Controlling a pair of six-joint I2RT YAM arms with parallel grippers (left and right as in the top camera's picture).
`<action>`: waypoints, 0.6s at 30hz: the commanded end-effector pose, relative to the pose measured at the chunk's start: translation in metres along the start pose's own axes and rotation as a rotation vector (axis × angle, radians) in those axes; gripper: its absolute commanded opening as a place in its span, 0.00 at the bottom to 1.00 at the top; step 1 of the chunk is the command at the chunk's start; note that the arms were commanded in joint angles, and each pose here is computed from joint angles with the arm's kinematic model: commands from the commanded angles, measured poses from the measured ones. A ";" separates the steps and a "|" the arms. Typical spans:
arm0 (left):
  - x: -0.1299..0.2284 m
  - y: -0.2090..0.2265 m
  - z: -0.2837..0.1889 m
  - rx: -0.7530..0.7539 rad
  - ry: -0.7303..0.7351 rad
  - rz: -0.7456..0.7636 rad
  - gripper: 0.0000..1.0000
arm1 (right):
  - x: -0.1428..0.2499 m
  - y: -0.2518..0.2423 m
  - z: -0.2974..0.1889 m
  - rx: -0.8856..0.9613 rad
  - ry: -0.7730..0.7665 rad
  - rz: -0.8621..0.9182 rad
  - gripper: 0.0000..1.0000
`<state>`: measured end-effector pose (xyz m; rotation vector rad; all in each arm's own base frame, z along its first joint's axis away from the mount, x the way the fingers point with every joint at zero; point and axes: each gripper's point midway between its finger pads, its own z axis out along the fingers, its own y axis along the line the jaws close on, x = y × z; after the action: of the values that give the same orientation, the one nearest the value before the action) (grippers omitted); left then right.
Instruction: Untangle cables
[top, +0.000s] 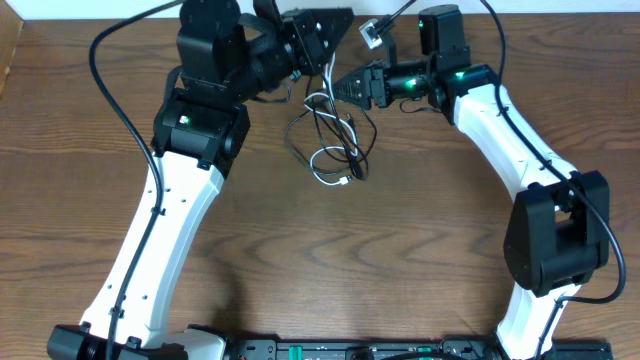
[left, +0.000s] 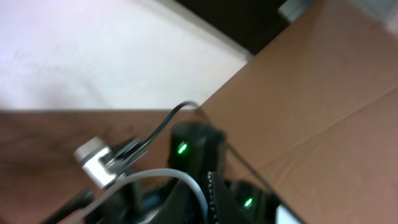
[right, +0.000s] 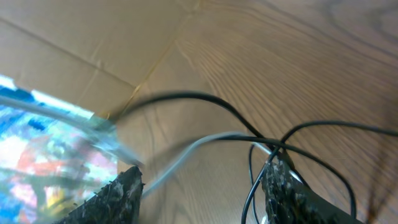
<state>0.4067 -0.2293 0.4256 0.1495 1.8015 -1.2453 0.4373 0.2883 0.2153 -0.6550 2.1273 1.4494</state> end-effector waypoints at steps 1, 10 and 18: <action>-0.019 -0.028 -0.008 0.081 -0.065 0.023 0.07 | 0.001 -0.008 0.005 0.061 -0.003 0.056 0.58; -0.044 -0.057 -0.027 0.147 -0.159 0.078 0.07 | 0.002 -0.016 0.000 0.090 -0.006 0.083 0.52; -0.076 -0.056 -0.041 0.121 -0.306 0.013 0.08 | -0.012 -0.044 -0.038 0.137 -0.072 0.116 0.59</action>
<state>0.3950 -0.2087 0.4999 0.1362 1.5305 -1.2780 0.4607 0.2574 0.2037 -0.4743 2.2175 1.3598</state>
